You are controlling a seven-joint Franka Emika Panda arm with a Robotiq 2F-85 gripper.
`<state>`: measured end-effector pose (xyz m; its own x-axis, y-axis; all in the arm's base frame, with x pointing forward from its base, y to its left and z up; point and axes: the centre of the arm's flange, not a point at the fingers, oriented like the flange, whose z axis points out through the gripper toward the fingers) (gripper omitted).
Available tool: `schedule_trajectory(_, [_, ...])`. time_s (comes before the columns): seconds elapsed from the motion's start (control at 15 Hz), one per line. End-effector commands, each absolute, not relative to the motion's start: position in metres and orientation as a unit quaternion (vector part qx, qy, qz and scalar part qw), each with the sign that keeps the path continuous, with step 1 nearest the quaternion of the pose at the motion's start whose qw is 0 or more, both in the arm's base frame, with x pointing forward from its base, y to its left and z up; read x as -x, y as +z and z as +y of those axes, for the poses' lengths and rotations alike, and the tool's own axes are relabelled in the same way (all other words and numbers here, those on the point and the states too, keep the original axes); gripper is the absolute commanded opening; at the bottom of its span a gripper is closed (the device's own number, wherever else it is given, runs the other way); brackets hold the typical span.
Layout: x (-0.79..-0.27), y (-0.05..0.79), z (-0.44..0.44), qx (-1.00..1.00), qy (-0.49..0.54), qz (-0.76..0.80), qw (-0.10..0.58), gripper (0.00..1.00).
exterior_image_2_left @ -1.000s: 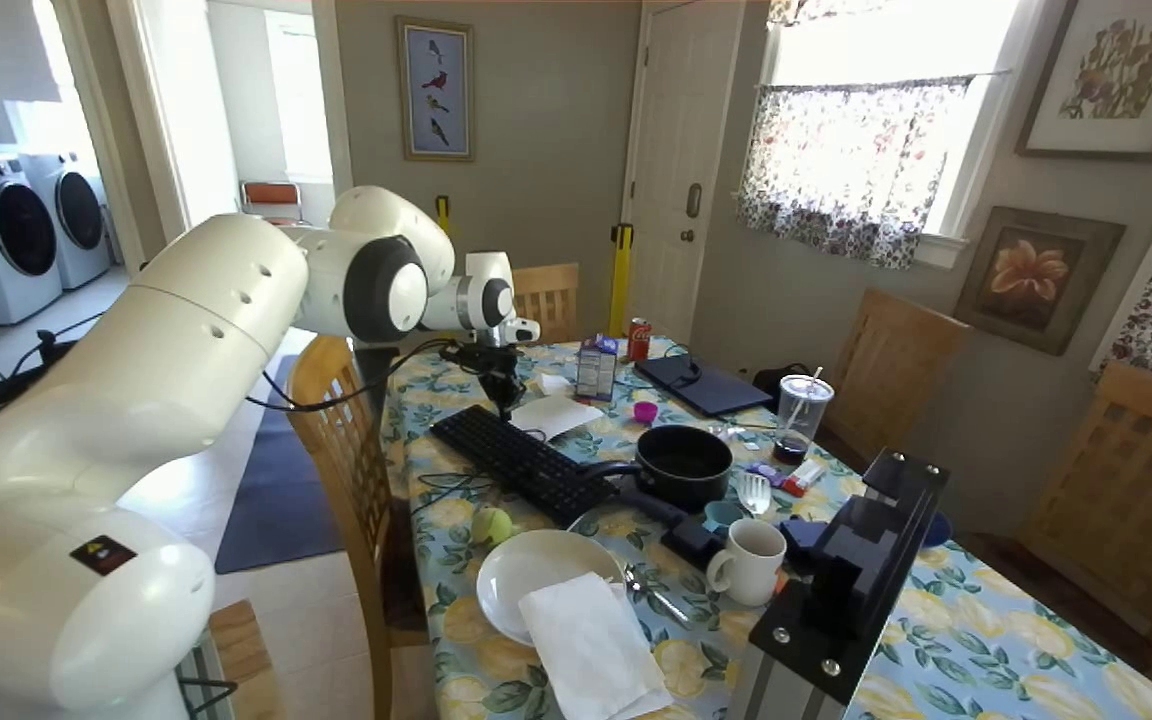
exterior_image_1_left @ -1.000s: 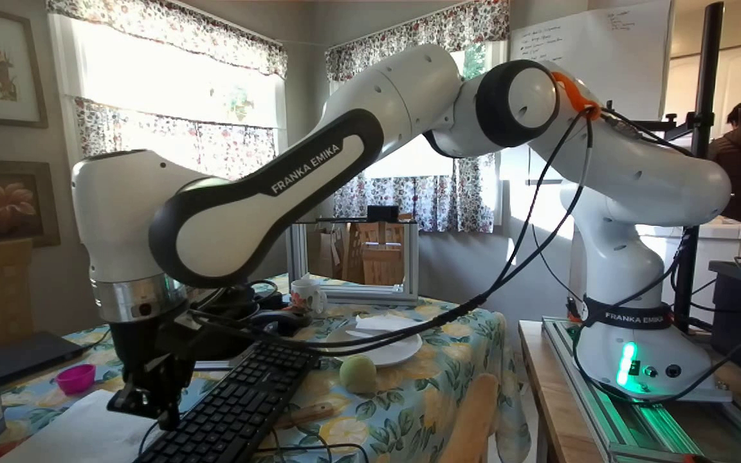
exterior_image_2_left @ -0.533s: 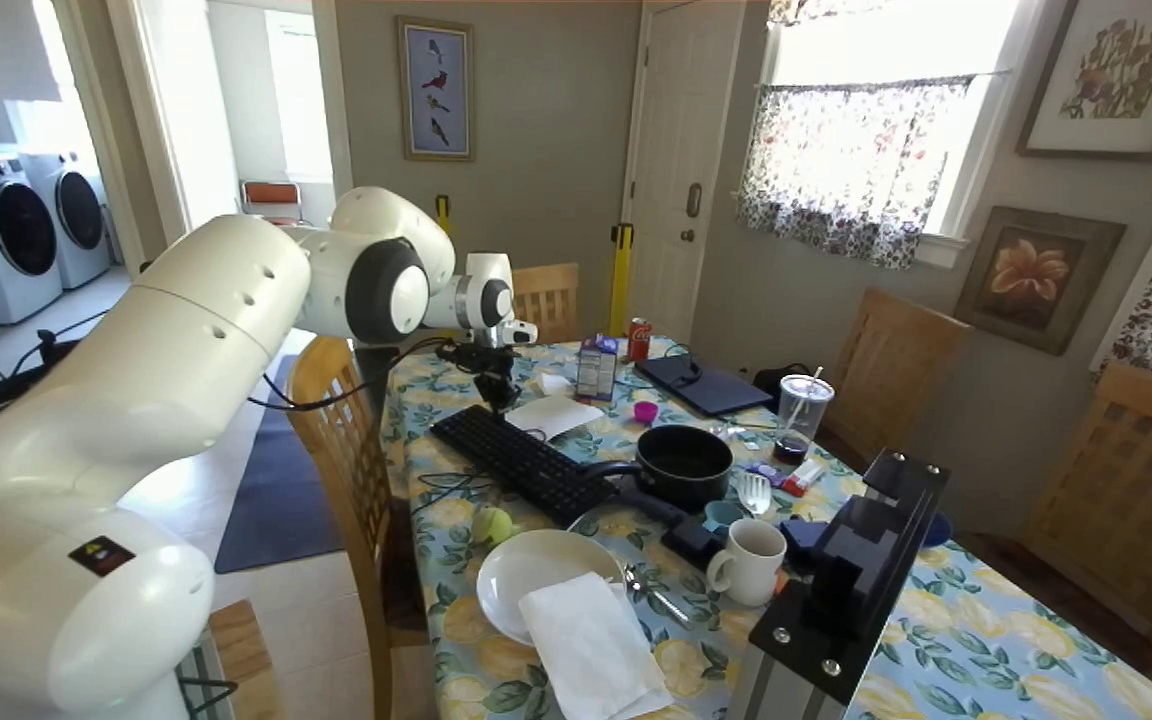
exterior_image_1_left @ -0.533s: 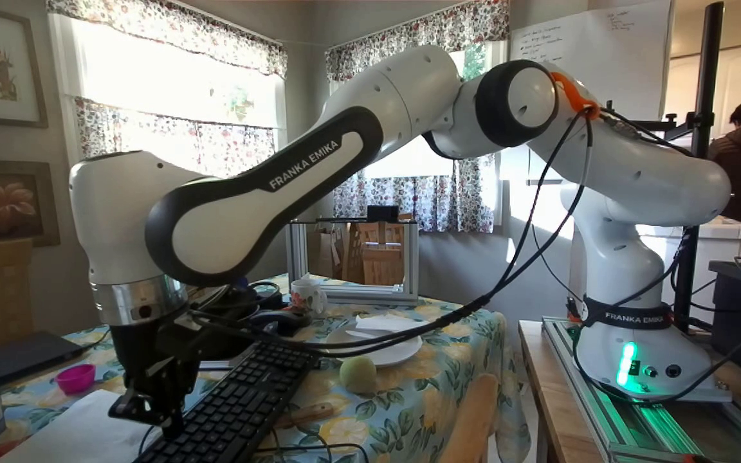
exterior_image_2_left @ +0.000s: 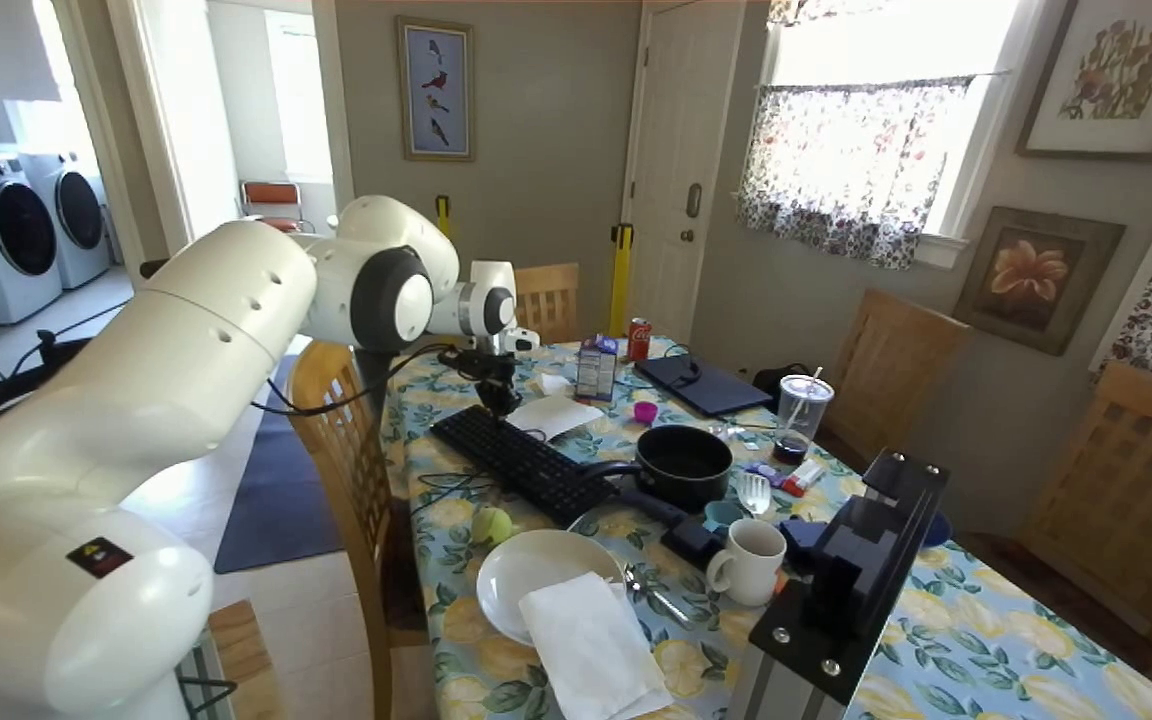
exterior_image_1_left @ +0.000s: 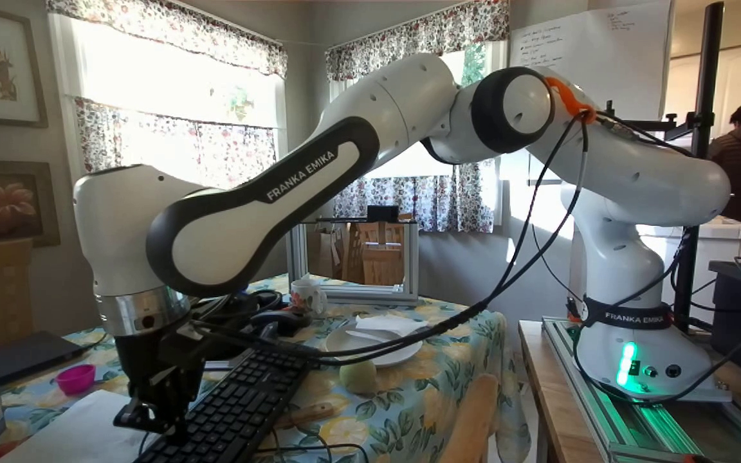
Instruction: Press a key on the keyboard thrice.
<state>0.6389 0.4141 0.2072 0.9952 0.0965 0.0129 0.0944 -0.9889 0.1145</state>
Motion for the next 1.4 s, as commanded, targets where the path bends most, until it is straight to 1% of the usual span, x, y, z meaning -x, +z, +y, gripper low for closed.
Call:
schedule_trajectory(0.0, [-0.653,0.202,0.420,-0.998,0.000,0.048,0.036,0.00])
schedule_trajectory(1.0, [-0.659,0.185,0.408,-0.998,-0.015,0.049,0.022,0.00])
schedule_trajectory(1.33, [-0.657,0.193,0.413,-0.999,-0.015,0.052,0.009,0.00])
